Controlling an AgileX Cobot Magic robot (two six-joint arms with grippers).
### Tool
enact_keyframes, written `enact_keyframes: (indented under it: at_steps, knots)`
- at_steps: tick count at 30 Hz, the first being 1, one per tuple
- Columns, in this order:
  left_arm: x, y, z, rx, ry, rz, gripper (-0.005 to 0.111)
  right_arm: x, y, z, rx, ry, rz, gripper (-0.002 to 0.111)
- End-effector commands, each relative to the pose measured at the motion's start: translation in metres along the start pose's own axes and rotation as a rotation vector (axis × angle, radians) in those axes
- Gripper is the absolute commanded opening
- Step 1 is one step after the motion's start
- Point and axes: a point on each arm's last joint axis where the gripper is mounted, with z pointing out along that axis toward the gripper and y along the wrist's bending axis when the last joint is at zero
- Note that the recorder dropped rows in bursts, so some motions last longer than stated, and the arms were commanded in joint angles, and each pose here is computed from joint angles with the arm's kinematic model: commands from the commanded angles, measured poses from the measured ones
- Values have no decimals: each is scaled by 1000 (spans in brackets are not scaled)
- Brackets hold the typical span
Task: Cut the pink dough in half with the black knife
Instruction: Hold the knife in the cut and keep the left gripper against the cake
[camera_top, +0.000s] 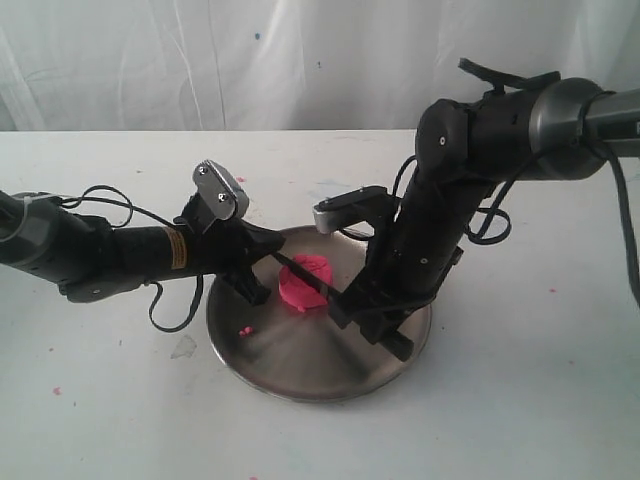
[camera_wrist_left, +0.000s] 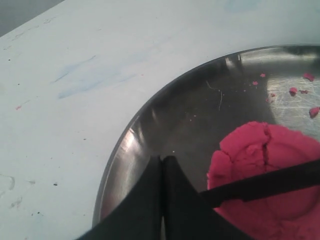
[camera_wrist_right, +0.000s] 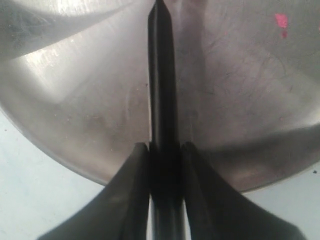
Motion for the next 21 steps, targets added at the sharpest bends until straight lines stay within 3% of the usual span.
enact_keyframes:
  at_steps: [1, 8, 16, 21]
  knots:
    - [12, -2, 1, 10, 65, 9, 0, -1, -1, 3, 3, -3, -3, 0]
    - [11, -3, 1, 14, 53, 9, 0, -1, -1, 3, 3, -3, -3, 0]
    - [-12, -7, -1, 68, -191, -2, 0, -1, -1, 3, 3, -3, -3, 0]
    - [-4, -4, 0, 37, -106, -8, 0, -1, -1, 3, 2, -1, -3, 0]
